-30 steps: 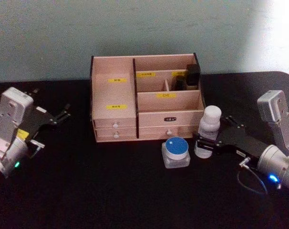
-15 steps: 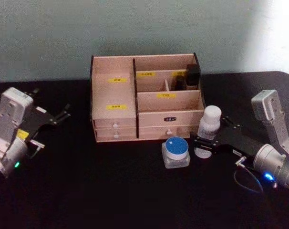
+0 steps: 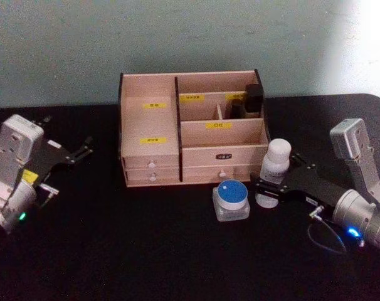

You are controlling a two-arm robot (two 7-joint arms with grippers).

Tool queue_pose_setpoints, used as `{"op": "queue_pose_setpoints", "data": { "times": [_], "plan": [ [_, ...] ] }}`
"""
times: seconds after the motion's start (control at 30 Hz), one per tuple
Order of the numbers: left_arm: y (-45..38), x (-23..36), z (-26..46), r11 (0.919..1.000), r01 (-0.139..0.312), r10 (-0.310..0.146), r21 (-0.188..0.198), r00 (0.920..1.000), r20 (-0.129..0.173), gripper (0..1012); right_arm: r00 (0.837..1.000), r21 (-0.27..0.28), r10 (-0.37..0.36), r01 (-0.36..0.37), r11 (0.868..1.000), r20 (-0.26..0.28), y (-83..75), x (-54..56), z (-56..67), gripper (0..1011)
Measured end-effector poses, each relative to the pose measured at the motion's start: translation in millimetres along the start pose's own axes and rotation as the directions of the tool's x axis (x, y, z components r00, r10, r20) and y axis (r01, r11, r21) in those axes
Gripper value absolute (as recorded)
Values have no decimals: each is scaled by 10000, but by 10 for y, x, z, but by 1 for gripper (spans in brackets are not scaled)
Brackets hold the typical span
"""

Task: Pick up the facial cleanser and watermelon frost from the table and place them into the tiered storage box.

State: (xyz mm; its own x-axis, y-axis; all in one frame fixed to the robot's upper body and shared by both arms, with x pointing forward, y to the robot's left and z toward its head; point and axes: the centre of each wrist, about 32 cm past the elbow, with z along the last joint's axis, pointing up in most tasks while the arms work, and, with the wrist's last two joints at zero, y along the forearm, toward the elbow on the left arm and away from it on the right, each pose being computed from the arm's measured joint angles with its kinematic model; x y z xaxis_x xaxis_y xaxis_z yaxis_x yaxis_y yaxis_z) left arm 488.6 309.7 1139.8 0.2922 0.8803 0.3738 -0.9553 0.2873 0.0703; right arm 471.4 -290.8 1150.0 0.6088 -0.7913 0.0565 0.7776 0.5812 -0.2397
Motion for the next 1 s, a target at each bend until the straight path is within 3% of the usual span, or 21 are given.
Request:
{"op": "queue_pose_setpoints", "data": {
  "times": [0.5,1.0],
  "plan": [
    [0,0,0,10000,0,0,0,10000,0,1001,10000,12,-4,4,10000,-12,0,0,2,602],
    [0,0,0,10000,1,-1,0,10000,-1,1001,10000,25,-11,11,10000,-29,-2,0,4,593]
  ]
}}
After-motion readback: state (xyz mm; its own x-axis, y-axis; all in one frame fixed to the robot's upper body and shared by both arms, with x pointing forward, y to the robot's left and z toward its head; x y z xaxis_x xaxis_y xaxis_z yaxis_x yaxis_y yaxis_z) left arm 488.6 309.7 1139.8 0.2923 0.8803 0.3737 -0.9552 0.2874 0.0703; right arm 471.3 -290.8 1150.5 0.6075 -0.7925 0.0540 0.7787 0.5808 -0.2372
